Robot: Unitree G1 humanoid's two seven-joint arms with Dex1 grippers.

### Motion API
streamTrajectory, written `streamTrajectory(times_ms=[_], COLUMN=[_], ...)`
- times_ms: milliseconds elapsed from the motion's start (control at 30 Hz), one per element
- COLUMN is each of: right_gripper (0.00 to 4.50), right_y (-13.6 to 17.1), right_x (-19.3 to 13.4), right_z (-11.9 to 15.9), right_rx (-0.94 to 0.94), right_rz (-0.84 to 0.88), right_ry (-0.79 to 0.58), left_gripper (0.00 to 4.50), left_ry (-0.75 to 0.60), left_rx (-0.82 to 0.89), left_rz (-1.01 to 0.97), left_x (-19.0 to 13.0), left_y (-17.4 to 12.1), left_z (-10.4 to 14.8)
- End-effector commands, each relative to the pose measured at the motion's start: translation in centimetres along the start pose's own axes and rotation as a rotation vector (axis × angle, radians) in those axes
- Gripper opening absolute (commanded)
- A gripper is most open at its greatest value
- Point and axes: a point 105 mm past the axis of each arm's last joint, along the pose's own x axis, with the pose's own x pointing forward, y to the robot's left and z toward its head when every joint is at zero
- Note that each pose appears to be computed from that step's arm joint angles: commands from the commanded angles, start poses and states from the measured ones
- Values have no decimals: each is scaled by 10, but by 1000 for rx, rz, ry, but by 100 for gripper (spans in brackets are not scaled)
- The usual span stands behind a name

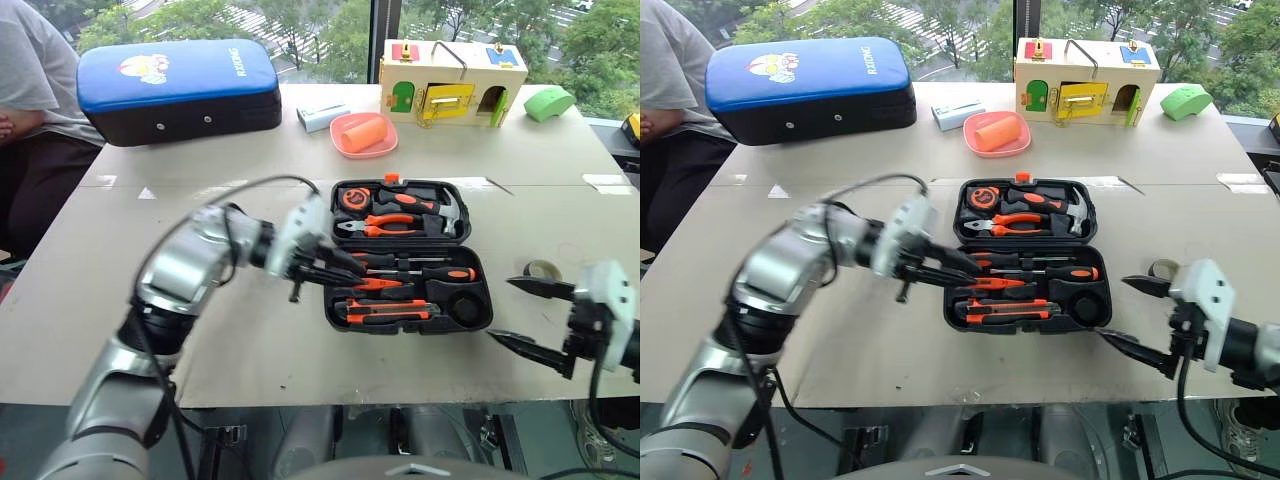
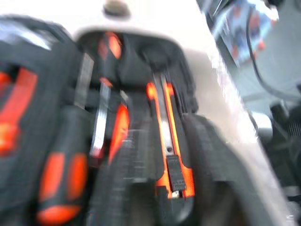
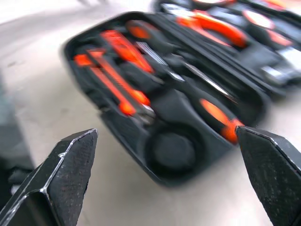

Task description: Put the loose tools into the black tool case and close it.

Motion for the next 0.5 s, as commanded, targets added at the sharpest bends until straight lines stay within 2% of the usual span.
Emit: streamTrajectory(times_ms=[33,67,100,133,333,500], right_gripper=[450,450,450,450,450,450], right_y=[-11,-15,-19,-24,-47,-71], right_x=[-40,-50,-58,-66,-69,-34], right_z=[-5,-9,-13,-16,-22,-24], right_rx=[22,38,53,62,59,-4], right_rz=[-129,-162,-189,-217,-246,-207], right_ry=[27,41,50,62,89,123], left_gripper=[336,374,435,444,444,444], left_ry=[-67,-73,-77,-83,-128,-120], left_rx=[10,15,18,24,76,160], left_rz=[-59,-57,-57,-61,-59,-58], left_x=[-13,-14,-15,-14,-2,11], left_y=[-17,-18,-19,-21,-22,-23], left_z=[21,23,24,25,33,40])
